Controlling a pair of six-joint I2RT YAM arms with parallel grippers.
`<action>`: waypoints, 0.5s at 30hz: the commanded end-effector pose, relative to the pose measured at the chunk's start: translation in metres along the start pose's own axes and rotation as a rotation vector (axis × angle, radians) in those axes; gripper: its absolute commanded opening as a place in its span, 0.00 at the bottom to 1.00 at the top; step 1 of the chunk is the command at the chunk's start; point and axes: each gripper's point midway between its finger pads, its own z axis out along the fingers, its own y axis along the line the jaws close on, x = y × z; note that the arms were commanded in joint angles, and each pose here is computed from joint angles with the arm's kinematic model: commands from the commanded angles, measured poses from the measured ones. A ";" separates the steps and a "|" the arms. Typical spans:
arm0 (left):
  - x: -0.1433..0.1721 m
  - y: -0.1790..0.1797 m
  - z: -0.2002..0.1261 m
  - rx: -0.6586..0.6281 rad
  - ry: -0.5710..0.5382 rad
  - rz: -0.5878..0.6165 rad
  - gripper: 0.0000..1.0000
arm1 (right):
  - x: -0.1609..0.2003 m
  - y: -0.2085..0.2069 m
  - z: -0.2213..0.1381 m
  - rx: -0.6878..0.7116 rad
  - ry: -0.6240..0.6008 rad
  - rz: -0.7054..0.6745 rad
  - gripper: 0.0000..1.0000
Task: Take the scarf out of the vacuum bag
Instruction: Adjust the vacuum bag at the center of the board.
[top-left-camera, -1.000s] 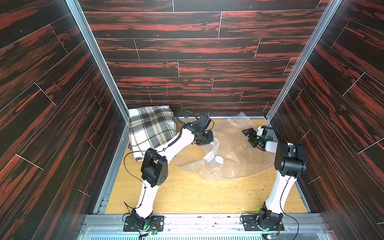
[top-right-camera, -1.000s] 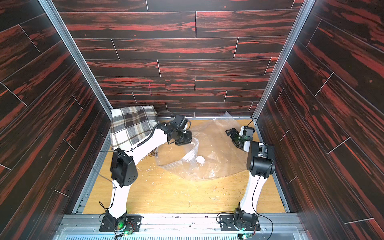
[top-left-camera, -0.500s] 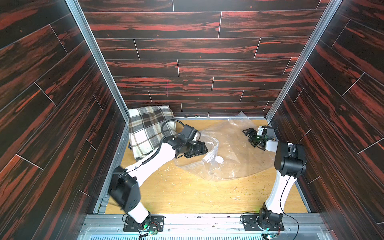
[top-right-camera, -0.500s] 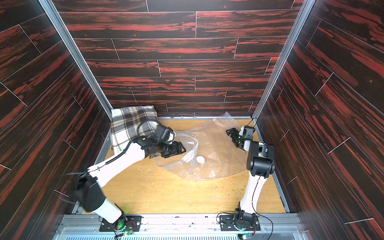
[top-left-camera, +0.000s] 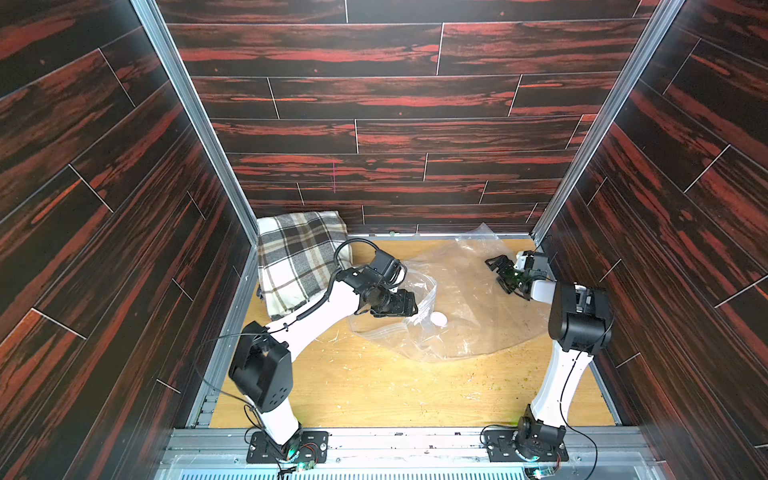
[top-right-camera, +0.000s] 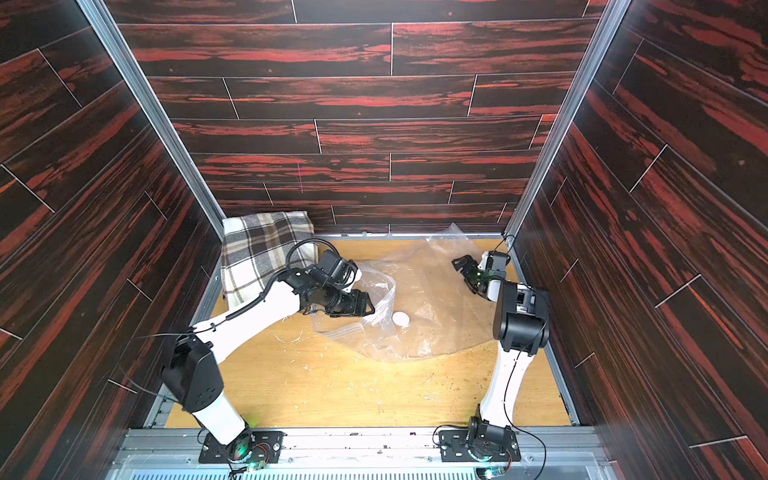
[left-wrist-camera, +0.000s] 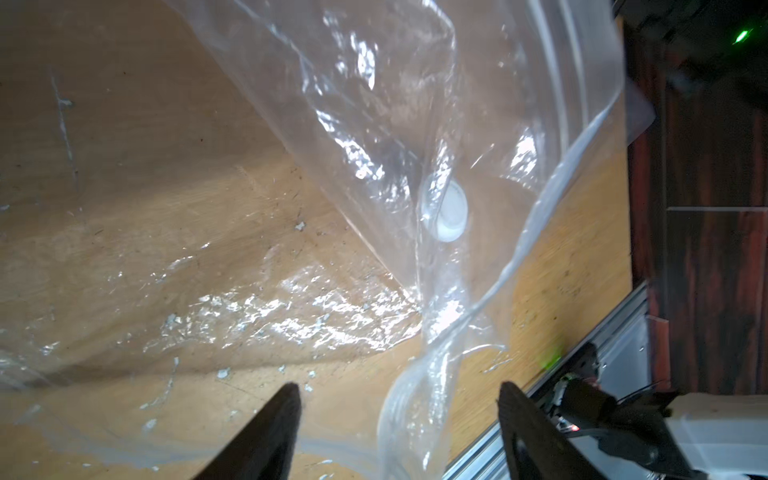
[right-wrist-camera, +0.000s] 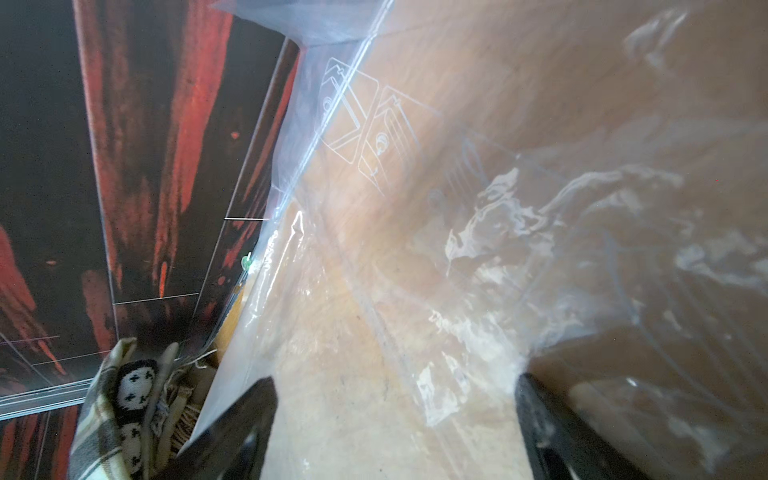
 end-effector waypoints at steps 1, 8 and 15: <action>0.006 -0.006 -0.007 0.004 0.039 0.087 0.76 | 0.007 -0.015 0.006 0.038 0.031 0.026 0.92; 0.032 -0.001 0.002 0.021 0.159 0.146 0.35 | 0.006 -0.020 0.007 0.065 0.035 0.041 0.92; 0.047 -0.005 0.003 0.077 0.190 0.141 0.09 | 0.004 -0.029 0.009 0.113 0.028 0.066 0.92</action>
